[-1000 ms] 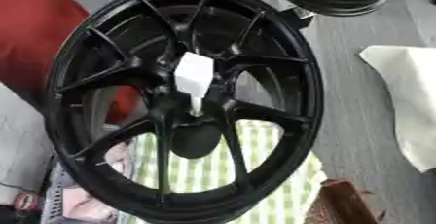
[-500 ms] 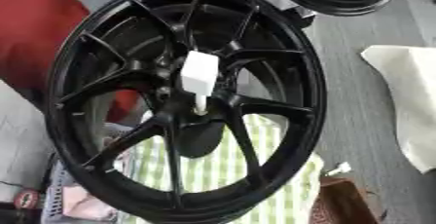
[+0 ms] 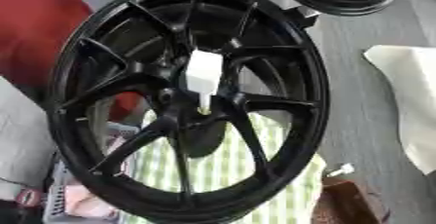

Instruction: Pull the pin out of the wheel hub.

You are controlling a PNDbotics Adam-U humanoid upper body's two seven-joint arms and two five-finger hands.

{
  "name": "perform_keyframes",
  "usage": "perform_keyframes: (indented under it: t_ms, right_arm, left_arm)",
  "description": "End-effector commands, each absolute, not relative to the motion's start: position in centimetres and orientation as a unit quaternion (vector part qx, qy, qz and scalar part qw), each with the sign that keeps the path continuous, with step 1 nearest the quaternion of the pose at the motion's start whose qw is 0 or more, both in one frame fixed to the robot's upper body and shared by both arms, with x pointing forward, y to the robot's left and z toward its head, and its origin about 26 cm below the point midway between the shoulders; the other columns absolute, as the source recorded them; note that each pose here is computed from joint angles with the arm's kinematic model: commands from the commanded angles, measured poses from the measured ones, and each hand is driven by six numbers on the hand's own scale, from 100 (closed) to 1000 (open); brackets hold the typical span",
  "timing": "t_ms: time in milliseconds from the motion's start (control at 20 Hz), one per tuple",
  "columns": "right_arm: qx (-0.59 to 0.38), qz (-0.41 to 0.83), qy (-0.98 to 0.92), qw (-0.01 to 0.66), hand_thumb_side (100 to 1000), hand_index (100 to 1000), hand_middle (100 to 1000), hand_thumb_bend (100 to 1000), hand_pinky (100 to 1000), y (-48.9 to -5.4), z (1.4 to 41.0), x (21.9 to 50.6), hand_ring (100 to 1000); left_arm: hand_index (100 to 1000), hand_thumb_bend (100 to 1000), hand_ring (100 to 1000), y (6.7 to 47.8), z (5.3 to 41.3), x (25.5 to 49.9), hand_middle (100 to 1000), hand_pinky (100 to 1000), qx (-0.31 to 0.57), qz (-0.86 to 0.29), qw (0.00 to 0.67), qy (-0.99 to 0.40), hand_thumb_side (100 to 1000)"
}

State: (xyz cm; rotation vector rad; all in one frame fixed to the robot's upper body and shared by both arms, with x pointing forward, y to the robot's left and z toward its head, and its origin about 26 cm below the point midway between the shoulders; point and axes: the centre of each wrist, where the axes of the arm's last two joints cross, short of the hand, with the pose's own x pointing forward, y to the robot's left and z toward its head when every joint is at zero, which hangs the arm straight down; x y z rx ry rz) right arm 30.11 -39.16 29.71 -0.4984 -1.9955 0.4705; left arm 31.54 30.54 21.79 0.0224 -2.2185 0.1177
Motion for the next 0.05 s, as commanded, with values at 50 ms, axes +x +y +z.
perform_keyframes:
  t_ms: [50]
  right_arm:
    - [-0.193,0.199,-0.834,0.478,461,676,602,100,697,-38.74,30.76,29.91,613]
  left_arm:
    - [780,140,775,30.49,22.80,31.32,594,838,0.008,0.036,0.429,-0.903,539]
